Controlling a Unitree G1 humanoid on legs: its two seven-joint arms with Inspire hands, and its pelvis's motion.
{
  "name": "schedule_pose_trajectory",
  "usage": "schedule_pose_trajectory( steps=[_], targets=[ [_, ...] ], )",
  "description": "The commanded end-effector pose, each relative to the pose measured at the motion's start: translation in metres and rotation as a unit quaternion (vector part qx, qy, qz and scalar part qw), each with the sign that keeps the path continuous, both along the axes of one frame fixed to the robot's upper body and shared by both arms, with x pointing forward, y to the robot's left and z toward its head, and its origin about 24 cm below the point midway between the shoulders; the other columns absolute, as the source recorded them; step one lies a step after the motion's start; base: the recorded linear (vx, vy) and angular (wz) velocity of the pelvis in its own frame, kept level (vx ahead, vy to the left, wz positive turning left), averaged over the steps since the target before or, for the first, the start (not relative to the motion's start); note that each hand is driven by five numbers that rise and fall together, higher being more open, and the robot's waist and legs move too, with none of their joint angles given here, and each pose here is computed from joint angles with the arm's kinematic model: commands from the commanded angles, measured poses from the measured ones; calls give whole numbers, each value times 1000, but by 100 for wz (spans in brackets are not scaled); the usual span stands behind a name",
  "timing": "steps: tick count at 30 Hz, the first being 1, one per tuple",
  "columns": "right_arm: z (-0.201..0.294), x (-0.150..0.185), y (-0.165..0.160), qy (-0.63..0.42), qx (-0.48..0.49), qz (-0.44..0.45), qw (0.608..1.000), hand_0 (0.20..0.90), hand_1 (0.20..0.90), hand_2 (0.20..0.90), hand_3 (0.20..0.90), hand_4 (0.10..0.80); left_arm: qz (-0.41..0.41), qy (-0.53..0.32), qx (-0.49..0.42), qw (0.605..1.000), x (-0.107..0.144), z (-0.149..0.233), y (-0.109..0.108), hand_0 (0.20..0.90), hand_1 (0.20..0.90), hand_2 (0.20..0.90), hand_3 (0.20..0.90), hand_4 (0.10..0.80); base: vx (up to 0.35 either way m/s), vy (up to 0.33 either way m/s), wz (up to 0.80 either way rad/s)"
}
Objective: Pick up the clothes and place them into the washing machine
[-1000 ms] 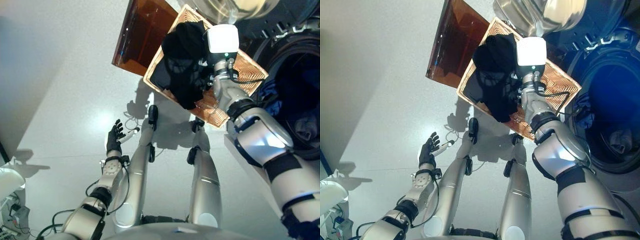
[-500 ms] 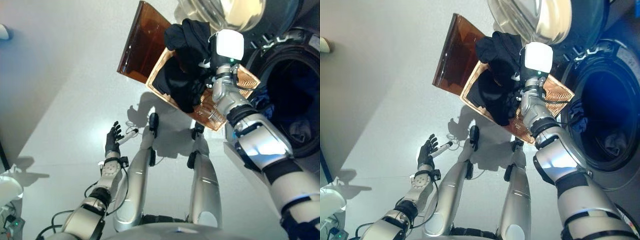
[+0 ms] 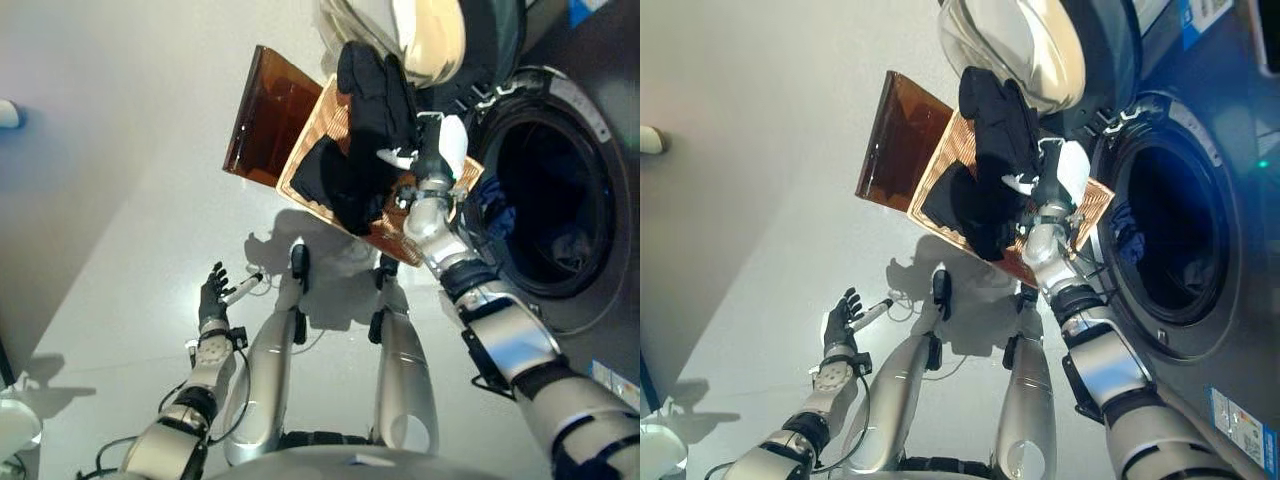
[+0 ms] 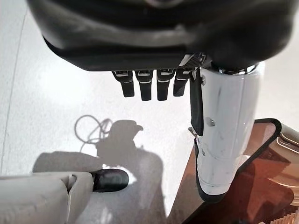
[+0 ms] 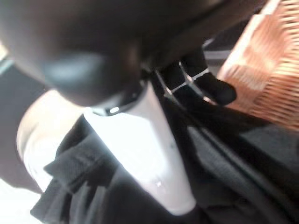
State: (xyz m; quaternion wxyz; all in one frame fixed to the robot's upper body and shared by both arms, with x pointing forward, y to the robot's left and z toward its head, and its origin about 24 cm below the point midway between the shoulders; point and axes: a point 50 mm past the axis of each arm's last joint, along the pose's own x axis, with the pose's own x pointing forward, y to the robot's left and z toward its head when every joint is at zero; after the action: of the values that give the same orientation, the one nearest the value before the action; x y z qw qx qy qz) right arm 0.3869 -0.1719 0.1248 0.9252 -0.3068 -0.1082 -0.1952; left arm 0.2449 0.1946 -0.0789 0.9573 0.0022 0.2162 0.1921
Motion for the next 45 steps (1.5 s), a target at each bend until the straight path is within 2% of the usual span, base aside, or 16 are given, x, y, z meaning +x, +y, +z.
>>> schedule_pose_trajectory(
  steps=[1,4,6,10,17,20,27,33,39,42,45],
  targets=[
    [53,-2,11,-141,57,43,987,200,200,200,200,300,35,42,23,998,-28,-17,16,900,900,900,900,800,0,0,0],
    [40,-5,12,-128,127,55,982,200,200,200,200,300,37,47,24,998,-30,-18,17,900,900,900,900,800,7,3,-2],
    [22,-8,10,-109,221,54,968,200,200,200,200,300,36,52,24,998,-31,-20,17,900,900,900,900,800,25,15,-11],
    [9,-12,10,-100,290,58,950,200,200,200,200,300,37,56,23,998,-32,-21,18,900,900,900,900,800,17,9,-10],
    [-22,-24,3,-91,430,40,898,200,200,200,200,300,36,60,17,997,-32,-22,16,900,900,900,900,800,16,9,-9],
    [-37,-26,0,-87,502,24,860,200,200,200,200,300,36,64,13,997,-32,-23,14,900,900,900,900,800,11,-1,-6],
    [-51,-31,-14,-108,599,-22,793,200,200,200,200,300,30,71,0,997,-36,-27,8,900,900,900,900,800,6,5,-4],
    [-64,-34,-32,-143,682,-75,714,200,200,200,200,300,26,74,-6,997,-36,-28,6,900,900,900,900,800,0,0,0],
    [-63,-37,-39,-180,712,-87,673,200,200,200,200,300,27,78,-14,996,-39,-30,4,900,900,900,900,800,1,-2,-2],
    [-56,-36,-55,-219,726,-110,643,200,200,200,200,300,26,84,-20,996,-42,-32,2,900,900,900,900,800,1,-4,-6],
    [-50,-36,-66,-240,726,-121,633,200,200,200,200,300,26,87,-23,996,-43,-33,2,900,900,900,900,800,0,0,0]
  ],
)
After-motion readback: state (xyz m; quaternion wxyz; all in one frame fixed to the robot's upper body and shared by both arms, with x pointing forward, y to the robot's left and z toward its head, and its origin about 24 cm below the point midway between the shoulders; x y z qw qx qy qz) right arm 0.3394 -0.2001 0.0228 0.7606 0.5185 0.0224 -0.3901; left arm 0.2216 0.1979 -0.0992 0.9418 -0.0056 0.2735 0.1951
